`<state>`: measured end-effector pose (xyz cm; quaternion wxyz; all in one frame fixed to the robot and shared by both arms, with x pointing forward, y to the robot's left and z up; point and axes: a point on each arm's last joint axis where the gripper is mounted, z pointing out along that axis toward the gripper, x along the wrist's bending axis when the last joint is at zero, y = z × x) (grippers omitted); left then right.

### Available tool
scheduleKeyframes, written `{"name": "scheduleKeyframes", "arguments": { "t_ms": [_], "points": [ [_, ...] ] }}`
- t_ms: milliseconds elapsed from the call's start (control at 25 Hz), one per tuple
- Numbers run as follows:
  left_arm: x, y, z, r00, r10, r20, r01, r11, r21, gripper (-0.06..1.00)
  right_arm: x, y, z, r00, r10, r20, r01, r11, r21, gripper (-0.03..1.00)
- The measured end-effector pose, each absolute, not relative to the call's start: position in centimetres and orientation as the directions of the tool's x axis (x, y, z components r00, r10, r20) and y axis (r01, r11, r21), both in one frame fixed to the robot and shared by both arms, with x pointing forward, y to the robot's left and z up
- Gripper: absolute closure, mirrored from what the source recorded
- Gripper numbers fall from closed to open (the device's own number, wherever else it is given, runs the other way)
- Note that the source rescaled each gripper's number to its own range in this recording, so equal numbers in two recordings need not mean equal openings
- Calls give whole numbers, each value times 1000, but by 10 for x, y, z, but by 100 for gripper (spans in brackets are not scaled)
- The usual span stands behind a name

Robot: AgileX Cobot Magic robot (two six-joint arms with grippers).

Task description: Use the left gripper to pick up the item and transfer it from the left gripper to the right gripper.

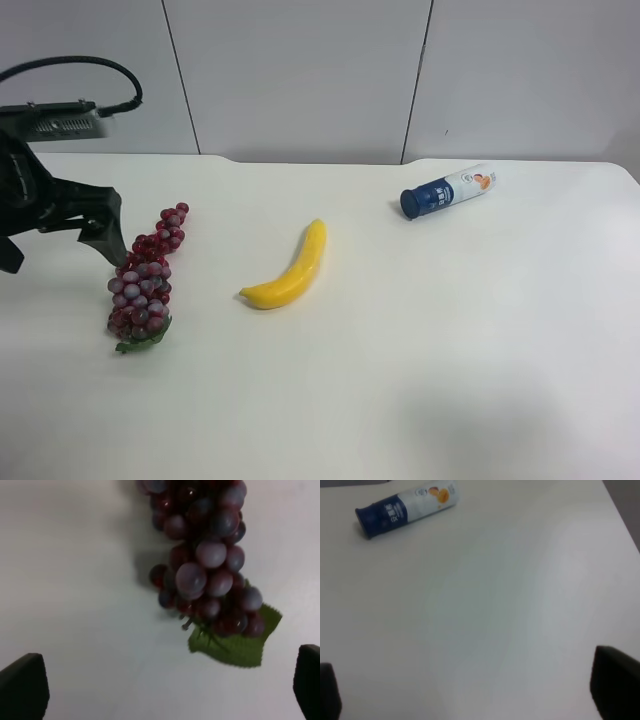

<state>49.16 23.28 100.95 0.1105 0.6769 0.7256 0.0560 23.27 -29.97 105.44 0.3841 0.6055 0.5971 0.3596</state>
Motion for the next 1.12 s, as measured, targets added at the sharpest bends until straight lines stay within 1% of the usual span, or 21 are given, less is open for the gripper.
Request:
{"name": "scheduleKeyframes", "arguments": {
  "t_ms": [160, 600, 880, 1120],
  "points": [
    [504, 225, 986, -78, 990, -115, 979, 98, 179, -6, 233, -300, 1054, 28, 999, -23, 447, 8, 895, -3],
    [525, 215, 934, -99, 986, -135, 988, 114, 107, -6, 233, -300, 1054, 28, 999, -23, 447, 8, 895, -3],
    [535, 212, 908, -85, 987, -137, 990, 100, 104, -6, 233, -300, 1054, 28, 999, -23, 447, 8, 895, -3],
    [539, 212, 894, -72, 990, -120, 990, 85, 110, -5, 233, -300, 1054, 28, 999, -23, 447, 8, 895, -3]
  ]
}}
